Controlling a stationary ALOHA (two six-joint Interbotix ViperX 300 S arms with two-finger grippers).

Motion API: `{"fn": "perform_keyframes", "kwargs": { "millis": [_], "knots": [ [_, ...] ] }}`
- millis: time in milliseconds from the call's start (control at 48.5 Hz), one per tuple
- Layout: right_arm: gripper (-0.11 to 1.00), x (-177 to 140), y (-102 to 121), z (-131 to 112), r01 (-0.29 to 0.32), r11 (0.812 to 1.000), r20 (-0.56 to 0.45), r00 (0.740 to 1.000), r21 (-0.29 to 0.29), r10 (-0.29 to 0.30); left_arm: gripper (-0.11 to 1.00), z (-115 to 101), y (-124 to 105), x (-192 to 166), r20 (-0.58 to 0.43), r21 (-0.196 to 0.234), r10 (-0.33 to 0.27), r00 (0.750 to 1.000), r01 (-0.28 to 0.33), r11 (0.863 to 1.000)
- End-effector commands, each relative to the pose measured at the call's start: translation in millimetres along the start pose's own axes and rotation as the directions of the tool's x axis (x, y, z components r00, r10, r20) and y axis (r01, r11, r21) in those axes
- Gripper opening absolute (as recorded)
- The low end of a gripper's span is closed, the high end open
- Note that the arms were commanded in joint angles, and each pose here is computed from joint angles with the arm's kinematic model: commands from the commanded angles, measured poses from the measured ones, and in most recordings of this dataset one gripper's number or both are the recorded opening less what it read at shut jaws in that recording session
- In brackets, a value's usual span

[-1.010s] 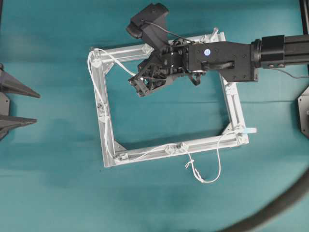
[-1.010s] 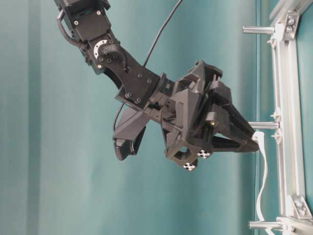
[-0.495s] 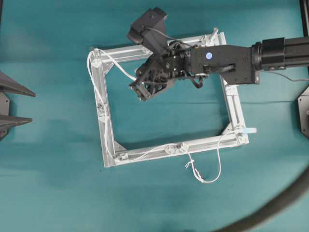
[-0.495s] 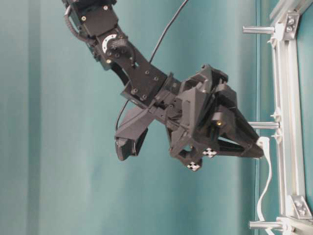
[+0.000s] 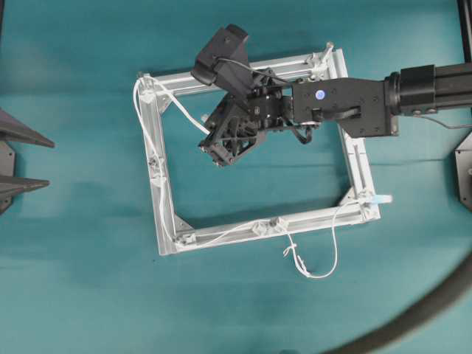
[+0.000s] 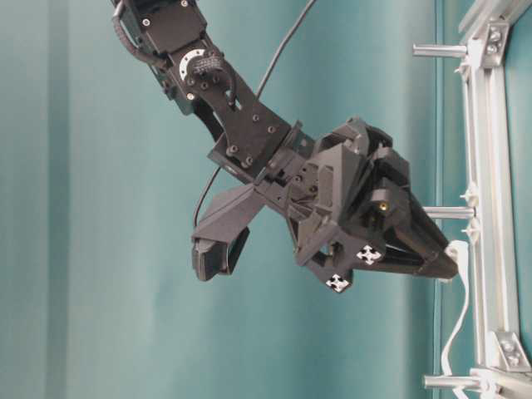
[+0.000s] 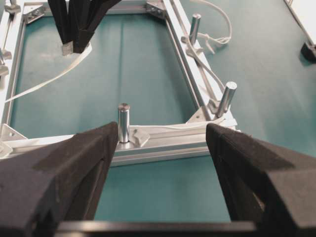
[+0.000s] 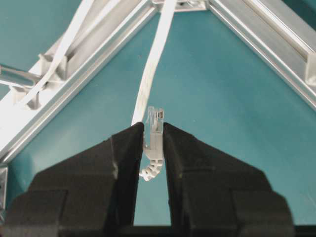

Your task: Move the cable alternately left and right between 8 pins so it hooks onto each one.

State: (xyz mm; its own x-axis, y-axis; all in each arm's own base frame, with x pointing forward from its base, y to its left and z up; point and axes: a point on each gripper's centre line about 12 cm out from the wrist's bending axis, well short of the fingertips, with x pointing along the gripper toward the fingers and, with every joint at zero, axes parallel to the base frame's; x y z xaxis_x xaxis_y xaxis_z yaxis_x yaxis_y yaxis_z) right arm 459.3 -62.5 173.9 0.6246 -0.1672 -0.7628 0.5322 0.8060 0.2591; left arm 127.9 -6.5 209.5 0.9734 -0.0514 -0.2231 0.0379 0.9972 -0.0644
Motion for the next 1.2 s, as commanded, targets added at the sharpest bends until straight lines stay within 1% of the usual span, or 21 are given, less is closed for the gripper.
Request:
{"fn": "perform_keyframes", "kwargs": {
  "millis": [0,103,185,268,392,474,618,845,989,1072,1175],
  "knots": [
    [0.16,-19,12,12,-0.045,0.999,0.054,0.998,-0.011,0.045,0.75,5,-1,1,0.003,0.001,-0.002,1.0,0.002,1.0],
    [0.16,-19,16,11,-0.048,0.999,0.052,0.997,-0.023,0.049,0.76,5,-1,1,0.004,-0.001,-0.003,1.0,0.003,1.0],
    [0.16,-19,11,6,-0.024,0.999,0.023,0.999,-0.023,0.024,0.75,5,-1,1,0.004,0.001,-0.002,1.0,0.002,1.0],
    [0.16,-20,6,-1,0.013,1.0,-0.017,1.0,-0.023,-0.013,0.75,5,-1,1,0.004,-0.001,-0.003,1.0,0.003,1.0],
    [0.16,-27,-4,-11,0.053,0.998,-0.059,0.997,-0.021,-0.054,0.75,5,-1,1,0.004,-0.001,-0.003,1.0,0.003,1.0],
    [0.16,-33,-11,-12,0.061,0.998,-0.057,0.996,-0.012,-0.062,0.75,5,-1,1,0.003,-0.001,-0.003,1.0,0.003,1.0],
    [0.16,-43,-31,-13,0.107,0.994,-0.077,0.991,0.013,-0.106,0.75,5,-1,1,0.003,-0.001,-0.003,1.0,0.003,1.0],
    [0.16,-67,-59,-22,0.194,0.981,-0.125,0.974,0.031,-0.188,0.76,4,-1,1,0.001,0.001,-0.002,1.0,0.002,1.0],
    [0.16,-83,-76,-29,0.23,0.972,-0.139,0.965,0.054,-0.221,0.75,4,-1,1,0.001,0.001,-0.002,1.0,0.002,1.0],
    [0.16,-92,-89,-35,0.26,0.963,-0.154,0.957,0.071,-0.247,0.75,5,-1,1,0.003,-0.001,-0.003,1.0,0.003,1.0],
    [0.16,-103,-108,-39,0.314,0.946,-0.172,0.94,0.084,-0.296,0.75,5,0,1,0.003,-0.001,-0.001,1.0,0.001,1.0]
  ]
}}
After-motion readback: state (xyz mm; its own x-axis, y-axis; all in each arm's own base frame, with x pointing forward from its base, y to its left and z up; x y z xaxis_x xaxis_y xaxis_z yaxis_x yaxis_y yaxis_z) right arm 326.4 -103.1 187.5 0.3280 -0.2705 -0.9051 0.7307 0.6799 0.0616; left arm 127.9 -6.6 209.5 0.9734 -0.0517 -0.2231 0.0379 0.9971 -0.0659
